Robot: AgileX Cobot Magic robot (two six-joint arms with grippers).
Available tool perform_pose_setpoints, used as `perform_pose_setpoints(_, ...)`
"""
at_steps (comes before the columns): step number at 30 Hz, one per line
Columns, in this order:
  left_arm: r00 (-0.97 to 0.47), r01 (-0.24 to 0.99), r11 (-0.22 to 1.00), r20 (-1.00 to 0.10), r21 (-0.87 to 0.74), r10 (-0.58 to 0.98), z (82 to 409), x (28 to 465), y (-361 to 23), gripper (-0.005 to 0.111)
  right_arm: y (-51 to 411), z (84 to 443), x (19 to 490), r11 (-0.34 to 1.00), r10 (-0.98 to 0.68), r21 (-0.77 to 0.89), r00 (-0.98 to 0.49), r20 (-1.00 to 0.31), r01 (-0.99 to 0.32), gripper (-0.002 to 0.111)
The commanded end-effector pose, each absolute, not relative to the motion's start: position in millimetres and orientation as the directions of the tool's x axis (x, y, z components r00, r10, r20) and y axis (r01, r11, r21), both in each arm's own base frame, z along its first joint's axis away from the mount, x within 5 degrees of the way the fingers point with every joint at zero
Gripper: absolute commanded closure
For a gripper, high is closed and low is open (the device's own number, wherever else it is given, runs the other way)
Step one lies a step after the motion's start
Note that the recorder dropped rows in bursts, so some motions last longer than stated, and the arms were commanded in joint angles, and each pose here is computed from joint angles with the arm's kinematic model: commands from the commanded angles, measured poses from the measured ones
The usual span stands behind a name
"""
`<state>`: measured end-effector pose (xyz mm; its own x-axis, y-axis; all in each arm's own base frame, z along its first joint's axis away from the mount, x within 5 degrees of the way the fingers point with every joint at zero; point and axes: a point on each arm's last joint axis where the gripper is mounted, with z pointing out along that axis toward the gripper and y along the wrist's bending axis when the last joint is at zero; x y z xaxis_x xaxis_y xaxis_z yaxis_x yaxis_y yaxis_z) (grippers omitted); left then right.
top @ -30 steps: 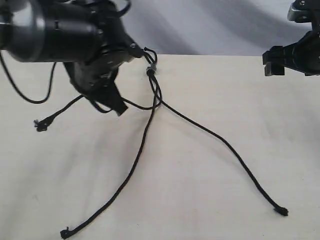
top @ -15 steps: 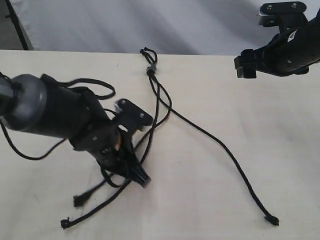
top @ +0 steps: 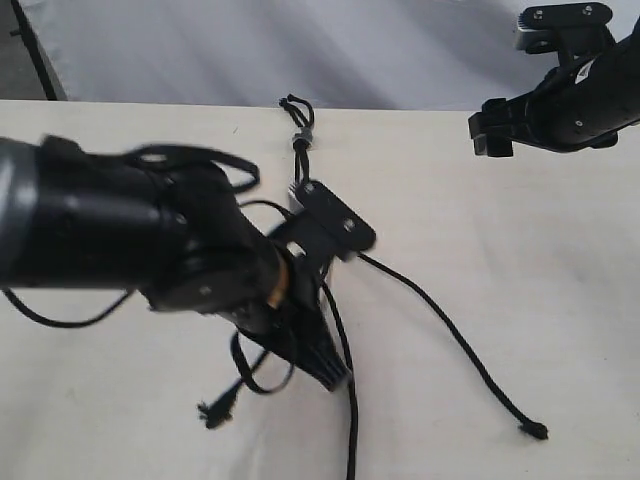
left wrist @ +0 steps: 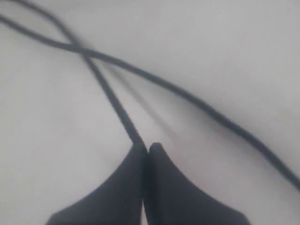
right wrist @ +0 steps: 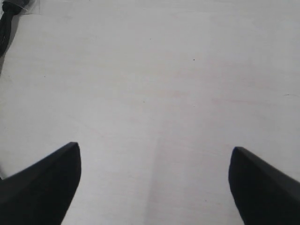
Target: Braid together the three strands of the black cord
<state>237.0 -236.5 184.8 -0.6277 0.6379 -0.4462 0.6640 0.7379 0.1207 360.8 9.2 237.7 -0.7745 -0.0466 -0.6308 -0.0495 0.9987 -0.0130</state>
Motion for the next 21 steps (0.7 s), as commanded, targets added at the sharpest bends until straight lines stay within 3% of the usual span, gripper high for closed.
perform_pose_setpoints(1,-0.738,0.504,0.843,-0.413,0.189,0.534,211,257,-186,0.105,10,237,361,0.998,-0.055,-0.017,-0.771,-0.635,-0.057,0.028)
perform_pose_setpoints(4,-0.791,0.405,0.892,-0.413,0.2,0.451,212,270,-153,0.105,10,237,361,0.998,-0.055,-0.017,-0.771,-0.635,-0.057,0.028)
perform_pose_setpoints(10,-0.843,0.296,0.941,-0.418,0.162,0.337,183,280,-107,0.105,10,237,361,0.998,-0.052,-0.014,-0.771,-0.635,-0.056,0.028)
perform_pose_setpoints(19,-0.855,0.284,0.953,-0.423,0.104,0.301,148,277,-98,0.105,18,236,359,0.998,-0.008,0.044,-0.791,-0.612,-0.044,0.028)
perform_pose_setpoints(21,-0.859,0.284,0.954,-0.416,0.101,0.3,144,278,-99,0.1,27,235,357,0.997,-0.031,0.043,-0.8,-0.599,-0.071,0.028)
